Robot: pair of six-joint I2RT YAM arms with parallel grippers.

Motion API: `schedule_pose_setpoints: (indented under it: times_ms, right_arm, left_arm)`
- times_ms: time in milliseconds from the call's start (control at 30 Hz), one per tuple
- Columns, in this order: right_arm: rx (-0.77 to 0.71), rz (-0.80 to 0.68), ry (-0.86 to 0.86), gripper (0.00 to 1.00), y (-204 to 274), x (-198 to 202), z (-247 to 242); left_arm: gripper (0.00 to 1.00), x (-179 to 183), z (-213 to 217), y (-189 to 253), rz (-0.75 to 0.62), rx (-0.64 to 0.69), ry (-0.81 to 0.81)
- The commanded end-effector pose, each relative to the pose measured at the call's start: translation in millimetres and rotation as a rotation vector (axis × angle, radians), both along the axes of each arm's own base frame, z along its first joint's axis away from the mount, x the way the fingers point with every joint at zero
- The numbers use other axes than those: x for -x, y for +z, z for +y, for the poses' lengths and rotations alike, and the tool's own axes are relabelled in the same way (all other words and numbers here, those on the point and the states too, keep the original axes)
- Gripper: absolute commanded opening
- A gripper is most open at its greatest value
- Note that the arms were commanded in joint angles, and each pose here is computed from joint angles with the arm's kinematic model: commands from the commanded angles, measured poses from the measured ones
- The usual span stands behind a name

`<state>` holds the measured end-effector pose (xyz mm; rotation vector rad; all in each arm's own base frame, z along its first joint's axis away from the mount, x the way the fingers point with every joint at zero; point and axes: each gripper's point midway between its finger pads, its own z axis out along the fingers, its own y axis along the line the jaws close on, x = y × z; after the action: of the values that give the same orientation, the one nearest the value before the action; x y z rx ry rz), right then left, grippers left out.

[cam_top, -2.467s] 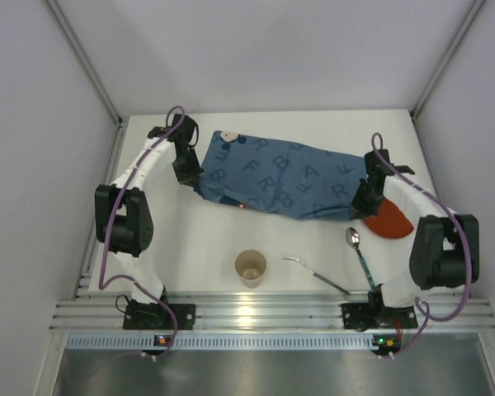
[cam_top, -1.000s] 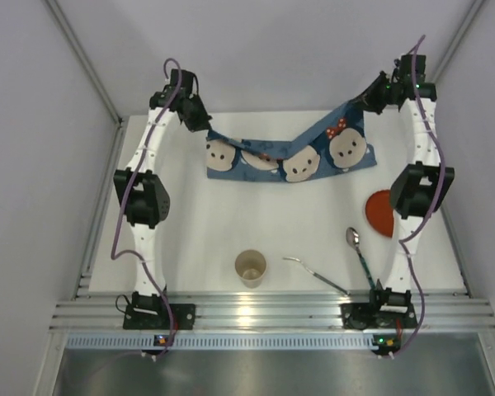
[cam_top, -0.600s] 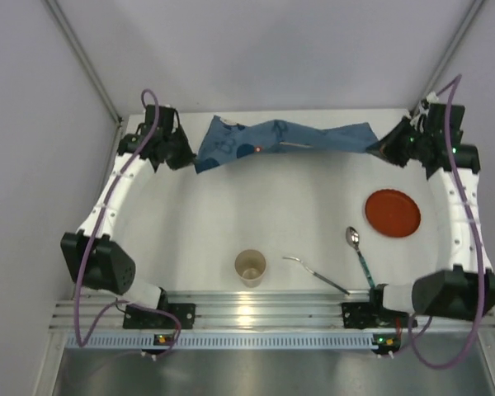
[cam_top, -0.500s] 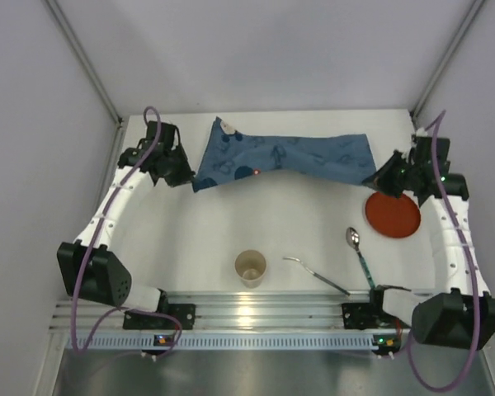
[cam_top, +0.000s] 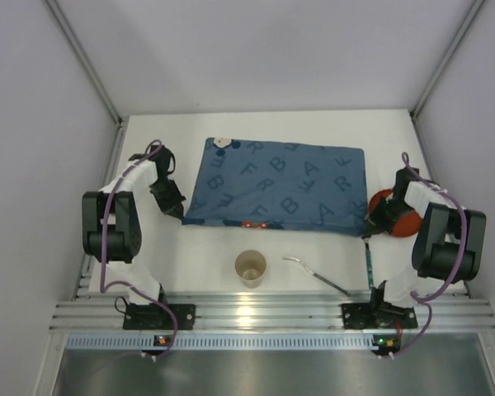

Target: Set the dinner table for one person

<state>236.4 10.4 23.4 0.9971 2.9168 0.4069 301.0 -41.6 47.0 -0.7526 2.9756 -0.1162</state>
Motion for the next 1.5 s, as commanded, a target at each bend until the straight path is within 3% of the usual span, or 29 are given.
schedule_pose_setpoints:
  times_ms: [0, 133, 233, 267, 300, 333, 367, 400, 433, 467, 567, 867, 1067, 1200, 1300, 1467]
  right_arm:
    - [0.129, -0.048, -0.067, 0.0, 10.1, -17.8, -44.9]
    - [0.167, -0.007, -0.086, 0.0, 4.9, -1.7, -52.3]
    - [0.125, -0.016, -0.073, 0.0, 4.8, 9.7, -41.4]
    - [0.111, -0.014, -0.074, 0.05, 4.5, 14.5, -37.1]
    - [0.085, -0.034, -0.067, 0.24, 10.0, 12.8, -31.1]
    - [0.078, -0.044, -0.076, 0.34, 19.6, 16.0, -27.5]
    - [0.067, -0.056, -0.085, 0.41, 25.7, 16.2, -24.6]
    - [0.039, -0.091, -0.098, 0.53, 39.3, 16.0, -17.7]
    - [0.028, -0.109, -0.104, 0.57, 46.8, 15.7, -14.3]
    - [0.023, -0.13, -0.108, 0.6, 55.1, 14.7, -12.0]
    - [0.004, -0.233, -0.057, 0.6, 95.7, -3.9, 2.8]
    - [-0.066, -0.438, -0.047, 0.58, 149.1, -92.9, 18.2]
    - [0.025, -0.411, 0.006, 0.59, 127.1, -158.1, 1.6]
    - [0.068, -0.358, 0.027, 0.59, 108.9, -179.7, -10.4]
    - [0.07, -0.329, 0.047, 0.58, 91.6, -191.5, -13.2]
    - [0.056, -0.353, 0.053, 0.59, 84.3, -210.3, -13.0]
  left_arm:
    - [0.0, -1.9, 30.6, 26.1, -0.042, -0.021, 0.049]
    - [0.0, 9.3, 46.5, 25.6, -0.005, -0.094, 0.035]
    - [0.0, 16.6, 41.5, 24.7, -0.009, -0.066, 0.04]
    - [0.0, 21.7, 32.8, 23.9, -0.003, -0.022, 0.039]
    - [0.0, 23.1, 29.1, 25.4, -0.01, -0.002, 0.041]
    - [0.01, 25.2, 23.5, 30.5, -0.025, 0.028, 0.048]
    - [0.11, 27.0, 12.9, 34.8, -0.034, 0.083, 0.046]
    - [0.32, 30.2, 3.1, 42.2, -0.059, 0.123, 0.04]
    - [0.32, 31.0, 2.8, 46.0, -0.075, 0.124, 0.042]
    - [0.5, 31.1, -3.9, 52.0, -0.089, 0.144, 0.029]
    - [0.6, 17.0, -10.4, 78.0, -0.177, 0.161, 0.015]
    - [0.58, -68.7, -17.2, 94.4, -0.369, 0.177, 0.052]
    - [0.52, -121.5, -28.0, 57.3, -0.327, 0.163, 0.021]
    - [0.51, -140.5, -22.5, 19.7, -0.273, 0.113, 0.005]
    - [0.51, -161.0, -30.6, 7.5, -0.293, 0.152, -0.018]
    - [0.5, -201.0, -19.4, 10.0, -0.353, 0.08, -0.021]
